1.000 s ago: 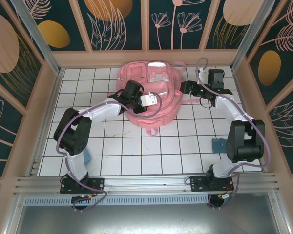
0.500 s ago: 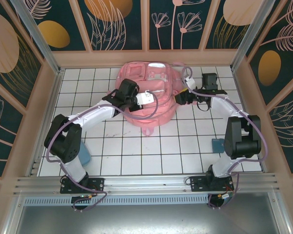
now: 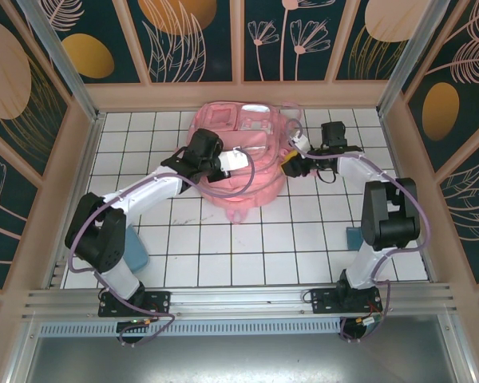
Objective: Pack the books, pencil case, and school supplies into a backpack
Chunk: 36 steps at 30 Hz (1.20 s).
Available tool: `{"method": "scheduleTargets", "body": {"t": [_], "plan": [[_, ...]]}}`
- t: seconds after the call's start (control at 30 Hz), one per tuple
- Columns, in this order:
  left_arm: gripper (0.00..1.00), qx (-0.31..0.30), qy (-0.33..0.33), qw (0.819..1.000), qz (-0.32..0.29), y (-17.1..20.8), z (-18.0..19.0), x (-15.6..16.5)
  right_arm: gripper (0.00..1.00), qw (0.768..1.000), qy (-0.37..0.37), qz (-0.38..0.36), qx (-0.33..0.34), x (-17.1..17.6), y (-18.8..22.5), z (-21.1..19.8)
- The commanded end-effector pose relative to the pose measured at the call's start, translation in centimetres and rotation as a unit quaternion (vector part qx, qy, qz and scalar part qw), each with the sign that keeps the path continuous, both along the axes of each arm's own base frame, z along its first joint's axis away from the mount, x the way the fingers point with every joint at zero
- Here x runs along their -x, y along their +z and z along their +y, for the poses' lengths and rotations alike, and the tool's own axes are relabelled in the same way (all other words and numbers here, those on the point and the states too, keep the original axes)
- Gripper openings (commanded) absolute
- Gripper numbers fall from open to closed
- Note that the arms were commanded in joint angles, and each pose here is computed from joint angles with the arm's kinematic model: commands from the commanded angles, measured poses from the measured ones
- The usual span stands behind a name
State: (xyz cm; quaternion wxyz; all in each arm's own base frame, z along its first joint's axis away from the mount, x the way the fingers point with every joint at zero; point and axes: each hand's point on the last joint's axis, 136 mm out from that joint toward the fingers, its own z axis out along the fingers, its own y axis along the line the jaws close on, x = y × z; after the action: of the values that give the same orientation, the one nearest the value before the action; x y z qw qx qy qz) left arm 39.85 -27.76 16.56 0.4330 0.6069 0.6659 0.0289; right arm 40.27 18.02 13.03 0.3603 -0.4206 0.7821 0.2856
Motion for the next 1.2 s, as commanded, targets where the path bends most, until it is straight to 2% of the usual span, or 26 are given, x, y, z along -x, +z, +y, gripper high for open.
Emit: {"method": "scheduleTargets", "body": {"t": [0.0,0.2,0.33,0.47,0.8,0.97,1.17], "plan": [[0.00,0.042,0.003,0.997,-0.058,4.9,-0.1,-0.4,0.38,0.999,0.024,-0.035,0.000,-1.0,0.5,1.1],[0.00,0.041,0.001,0.998,-0.056,4.7,0.0,-0.3,0.32,0.998,0.022,-0.061,0.009,-2.2,0.4,1.5],[0.00,0.039,0.004,0.998,-0.056,4.6,0.0,-0.4,0.12,0.997,0.028,-0.078,0.010,-2.6,0.9,1.6],[0.00,0.045,0.014,0.998,-0.050,4.5,0.0,-0.6,0.00,0.996,0.038,-0.074,0.017,-1.7,1.2,1.5],[0.00,0.070,0.111,0.990,-0.045,4.5,1.2,-3.1,0.00,0.994,0.082,-0.074,-0.001,3.9,4.2,3.2],[0.00,0.103,0.122,0.986,-0.040,4.8,0.8,-3.3,0.00,0.991,0.114,-0.062,-0.020,6.9,5.2,5.3],[0.00,0.170,0.110,0.979,-0.011,5.4,-1.0,-3.0,0.00,0.988,0.128,-0.026,-0.080,9.4,6.8,8.7]]}}
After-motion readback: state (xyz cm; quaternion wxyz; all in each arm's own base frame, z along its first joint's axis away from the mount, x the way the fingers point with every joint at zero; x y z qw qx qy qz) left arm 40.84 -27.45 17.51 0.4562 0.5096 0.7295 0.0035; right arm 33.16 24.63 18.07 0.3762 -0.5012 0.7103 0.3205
